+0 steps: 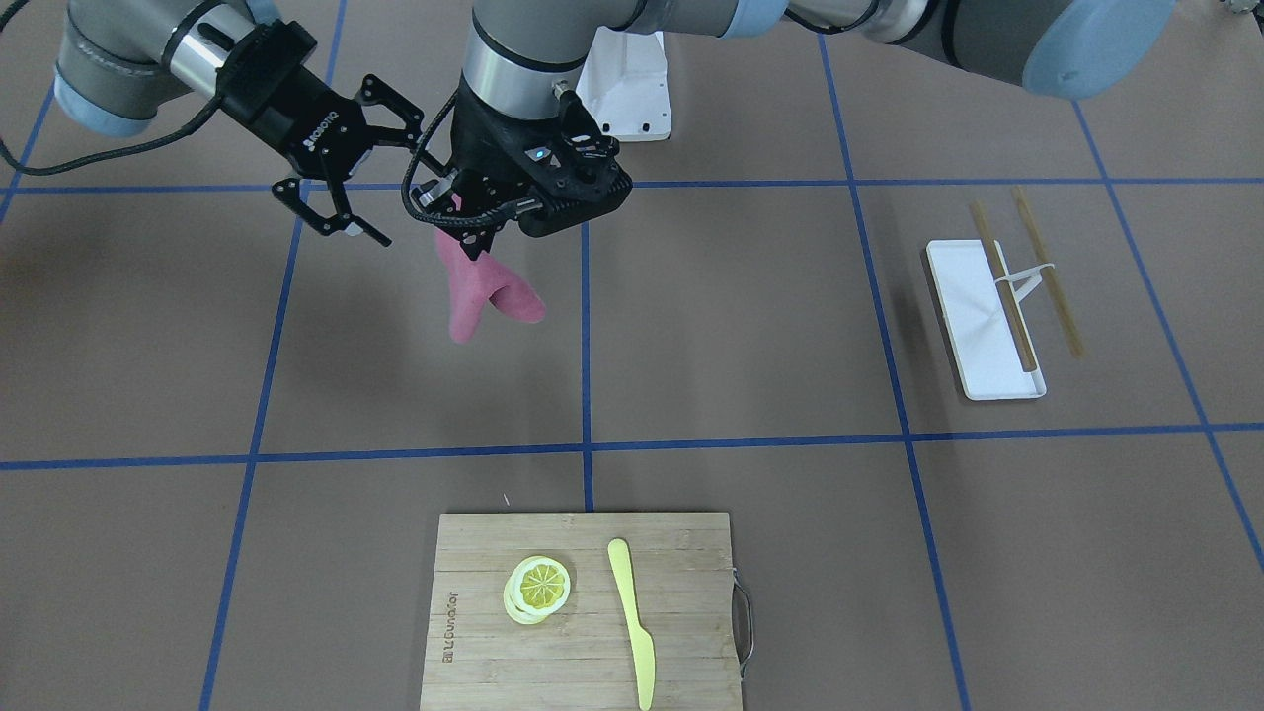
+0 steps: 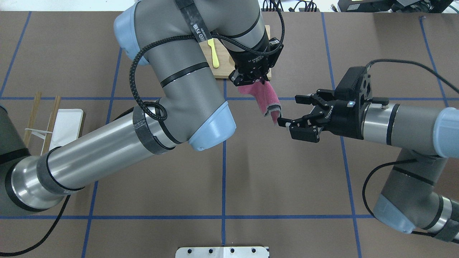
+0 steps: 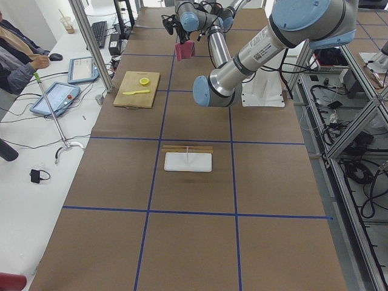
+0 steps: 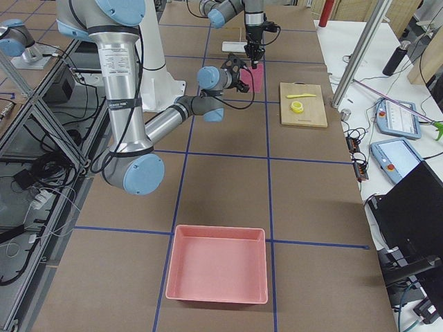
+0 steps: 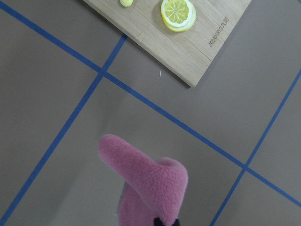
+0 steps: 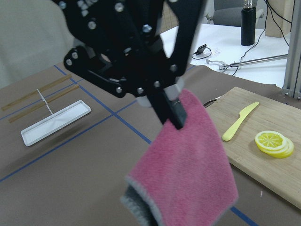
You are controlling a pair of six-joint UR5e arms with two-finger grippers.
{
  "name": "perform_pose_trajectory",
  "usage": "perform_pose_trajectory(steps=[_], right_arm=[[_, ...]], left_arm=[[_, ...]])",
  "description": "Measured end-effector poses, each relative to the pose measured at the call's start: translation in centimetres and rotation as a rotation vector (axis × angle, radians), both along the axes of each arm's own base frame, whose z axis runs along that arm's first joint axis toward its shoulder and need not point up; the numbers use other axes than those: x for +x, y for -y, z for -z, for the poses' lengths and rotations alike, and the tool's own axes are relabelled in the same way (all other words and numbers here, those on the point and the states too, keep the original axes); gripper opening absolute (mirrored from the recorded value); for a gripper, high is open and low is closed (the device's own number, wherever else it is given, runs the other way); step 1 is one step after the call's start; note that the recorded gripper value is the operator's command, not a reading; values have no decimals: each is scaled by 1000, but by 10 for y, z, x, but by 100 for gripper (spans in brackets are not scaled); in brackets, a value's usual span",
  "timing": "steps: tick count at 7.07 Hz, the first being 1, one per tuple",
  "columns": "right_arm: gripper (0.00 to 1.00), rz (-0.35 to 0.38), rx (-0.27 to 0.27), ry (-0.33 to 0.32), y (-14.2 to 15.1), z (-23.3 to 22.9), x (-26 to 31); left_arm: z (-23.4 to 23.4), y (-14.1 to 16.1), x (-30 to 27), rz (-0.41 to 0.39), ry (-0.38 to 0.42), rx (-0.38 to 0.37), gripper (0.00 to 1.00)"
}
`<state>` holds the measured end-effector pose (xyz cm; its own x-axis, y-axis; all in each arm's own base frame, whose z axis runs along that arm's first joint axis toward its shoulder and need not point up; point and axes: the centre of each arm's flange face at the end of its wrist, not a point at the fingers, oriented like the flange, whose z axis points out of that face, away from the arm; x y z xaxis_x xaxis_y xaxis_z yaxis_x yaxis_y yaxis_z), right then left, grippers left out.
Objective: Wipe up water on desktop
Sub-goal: 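Close the right gripper on the hanging pink cloth below the left gripper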
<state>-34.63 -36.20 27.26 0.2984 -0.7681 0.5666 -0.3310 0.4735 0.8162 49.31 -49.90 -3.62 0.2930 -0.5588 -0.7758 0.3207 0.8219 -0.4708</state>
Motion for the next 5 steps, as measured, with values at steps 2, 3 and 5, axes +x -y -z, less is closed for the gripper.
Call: perform_pose_trajectory(steps=[2, 3, 5], right_arm=[[86, -32, 1, 29, -20, 7, -14], [85, -49, 1, 37, -22, 10, -15], [84, -75, 0, 44, -22, 13, -16]], left_arm=[[-3, 1, 2, 7, -6, -14, 0], [-3, 0, 1, 13, -9, -28, 0], [-1, -3, -1, 22, -20, -50, 0]])
